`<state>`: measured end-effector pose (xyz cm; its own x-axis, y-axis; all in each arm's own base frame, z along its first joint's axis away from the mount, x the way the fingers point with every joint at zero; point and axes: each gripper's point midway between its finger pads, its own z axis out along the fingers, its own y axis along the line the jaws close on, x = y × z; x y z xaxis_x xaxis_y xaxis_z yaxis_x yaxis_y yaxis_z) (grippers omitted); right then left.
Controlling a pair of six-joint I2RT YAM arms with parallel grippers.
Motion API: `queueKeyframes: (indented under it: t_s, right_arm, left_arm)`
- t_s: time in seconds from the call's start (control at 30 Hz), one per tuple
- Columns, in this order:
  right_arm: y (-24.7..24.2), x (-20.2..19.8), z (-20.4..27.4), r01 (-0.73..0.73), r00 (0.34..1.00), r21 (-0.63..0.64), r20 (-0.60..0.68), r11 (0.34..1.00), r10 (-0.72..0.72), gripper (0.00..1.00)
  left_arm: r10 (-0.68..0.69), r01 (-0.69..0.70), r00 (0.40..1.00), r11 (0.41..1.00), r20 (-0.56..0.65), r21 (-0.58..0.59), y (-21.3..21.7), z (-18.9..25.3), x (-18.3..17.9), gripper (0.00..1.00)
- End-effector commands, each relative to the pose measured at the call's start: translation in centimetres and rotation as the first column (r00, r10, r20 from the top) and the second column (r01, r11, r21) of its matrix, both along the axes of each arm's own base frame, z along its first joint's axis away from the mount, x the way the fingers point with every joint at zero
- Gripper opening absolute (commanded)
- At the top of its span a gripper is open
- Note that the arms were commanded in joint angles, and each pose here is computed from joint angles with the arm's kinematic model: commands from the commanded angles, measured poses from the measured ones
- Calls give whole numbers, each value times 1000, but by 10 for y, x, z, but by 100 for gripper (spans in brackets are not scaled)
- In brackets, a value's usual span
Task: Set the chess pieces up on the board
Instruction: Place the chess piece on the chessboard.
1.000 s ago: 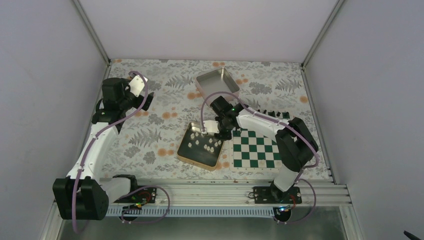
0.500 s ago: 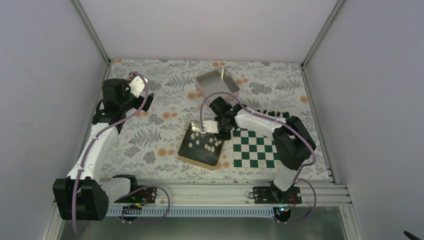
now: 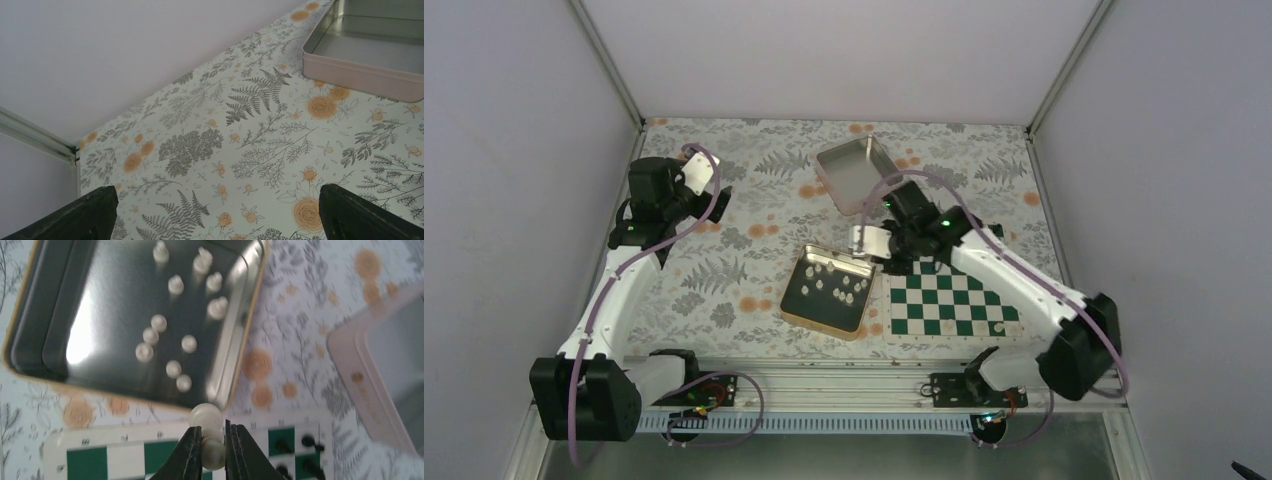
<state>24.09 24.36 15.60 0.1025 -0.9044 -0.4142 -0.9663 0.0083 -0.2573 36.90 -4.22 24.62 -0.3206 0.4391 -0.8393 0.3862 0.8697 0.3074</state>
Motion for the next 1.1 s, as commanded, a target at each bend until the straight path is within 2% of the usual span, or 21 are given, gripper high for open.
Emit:
queueKeyframes:
  t_s: [0.0,0.17,0.27,0.37,0.5,0.63,0.9,1.07]
  right_arm:
    - [-57,-22,-2,112,991,-39,-74,993,-115,7]
    - [-135,-38,-14,264,963,-79,-41,961,-267,5]
    - [-166,-59,-31,316,946,-111,-40,942,-322,5]
    - [-182,-78,-46,356,930,-131,-51,925,-365,5]
    - [-194,-78,-44,423,904,-95,-27,901,-427,4]
    - [-203,-76,-48,464,879,-123,-55,877,-473,4]
    - [-223,-83,-59,410,899,-237,-55,881,-434,4]
    - [-230,-91,-73,344,905,-309,-143,887,-401,4]
  left_arm:
    - [-15,14,1000,1000,27,4,-3,6,-3,100]
    - [-14,14,1000,1000,27,3,-2,7,-2,100]
    - [-17,17,999,1000,27,2,-3,7,-1,100]
    - [-16,16,1000,1000,18,4,-3,5,0,100]
    - [-11,10,1000,1000,16,6,-2,4,0,100]
    - [-11,11,1000,1000,19,5,-2,6,-2,100]
    - [-16,16,1000,1000,23,8,-3,6,-1,100]
    - [-18,18,1000,1000,16,10,-3,2,0,100]
